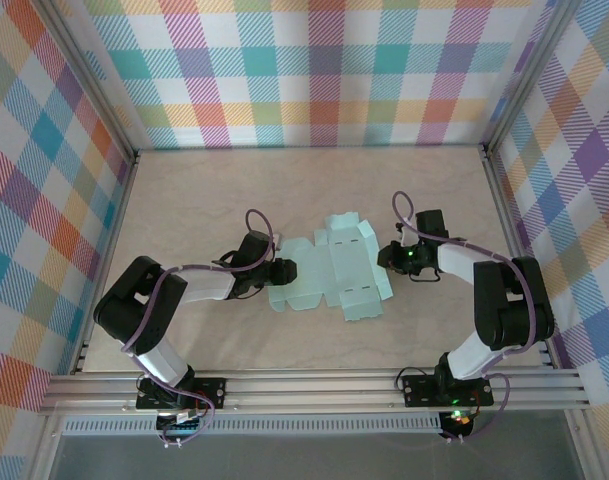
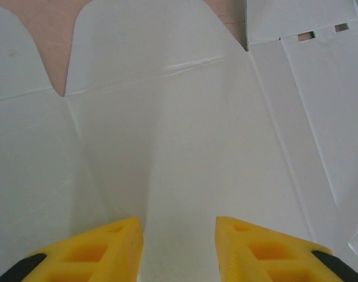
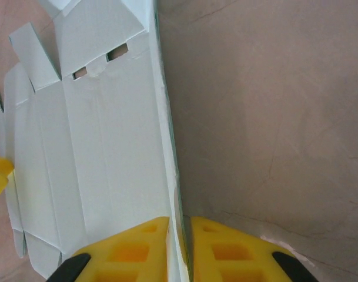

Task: Fold the paper box

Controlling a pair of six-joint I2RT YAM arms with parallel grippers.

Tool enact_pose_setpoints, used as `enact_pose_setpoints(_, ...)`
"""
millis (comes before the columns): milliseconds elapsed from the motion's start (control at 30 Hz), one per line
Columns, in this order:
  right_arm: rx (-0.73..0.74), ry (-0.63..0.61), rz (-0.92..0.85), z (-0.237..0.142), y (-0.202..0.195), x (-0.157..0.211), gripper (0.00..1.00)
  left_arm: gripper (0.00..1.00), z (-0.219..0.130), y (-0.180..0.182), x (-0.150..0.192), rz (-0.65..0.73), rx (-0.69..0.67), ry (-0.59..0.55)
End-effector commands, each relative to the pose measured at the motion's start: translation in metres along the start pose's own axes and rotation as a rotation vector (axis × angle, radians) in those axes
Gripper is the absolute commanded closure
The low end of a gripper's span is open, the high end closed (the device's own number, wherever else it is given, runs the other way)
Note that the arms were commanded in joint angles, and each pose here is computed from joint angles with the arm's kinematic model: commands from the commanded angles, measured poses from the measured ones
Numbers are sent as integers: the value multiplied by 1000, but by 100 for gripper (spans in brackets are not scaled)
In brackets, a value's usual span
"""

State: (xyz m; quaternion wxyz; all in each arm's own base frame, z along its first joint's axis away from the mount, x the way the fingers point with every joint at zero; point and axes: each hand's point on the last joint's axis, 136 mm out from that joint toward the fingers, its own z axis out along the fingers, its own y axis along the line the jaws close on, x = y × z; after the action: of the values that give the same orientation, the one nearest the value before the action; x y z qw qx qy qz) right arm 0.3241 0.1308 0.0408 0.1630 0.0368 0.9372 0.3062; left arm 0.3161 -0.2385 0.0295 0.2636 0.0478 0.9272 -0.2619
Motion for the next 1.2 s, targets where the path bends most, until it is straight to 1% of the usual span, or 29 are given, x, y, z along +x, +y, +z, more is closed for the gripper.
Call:
enact_pose_setpoints(0, 8, -7, -17, 4, -1, -2, 85, 61, 3, 21, 29, -22, -76, 88)
enact_pose_setpoints(133, 17, -5, -12, 6, -3, -3, 97, 61, 3, 21, 30, -24, -77, 85)
enact_pose_setpoints(200, 17, -7, -11, 6, -3, -3, 100, 61, 2, 21, 29, -23, -79, 82)
enact_pose_setpoints(400, 31, -21, -33, -1, 2, -6, 100, 60, -1, 19, 24, -15, -73, 60)
enact_pose_setpoints(500, 71, -29, -70, -4, 6, -9, 100, 58, -8, 15, 13, -12, -76, 28)
enact_pose_setpoints(633, 157, -15, -154, -5, 13, -13, 100, 49, -25, 5, -8, 11, -68, -41)
enact_pose_setpoints(800, 335, -4, -316, -10, 14, -22, 100, 37, -52, -9, -39, 42, -49, -136)
enact_pose_setpoints(833, 384, 1, -355, -10, 13, -24, 100, 34, -56, -10, -45, 48, -49, -151)
enact_pose_setpoints(933, 538, 0, -473, -12, 11, -32, 100, 29, -65, -9, -60, 53, -57, -181)
enact_pose_setpoints(1067, 753, -31, -630, -14, 11, -46, 100, 27, -70, -1, -73, 31, -66, -205)
enact_pose_setpoints(1167, 879, -37, -721, -8, 11, -52, 100, 26, -74, 6, -75, 14, -78, -214)
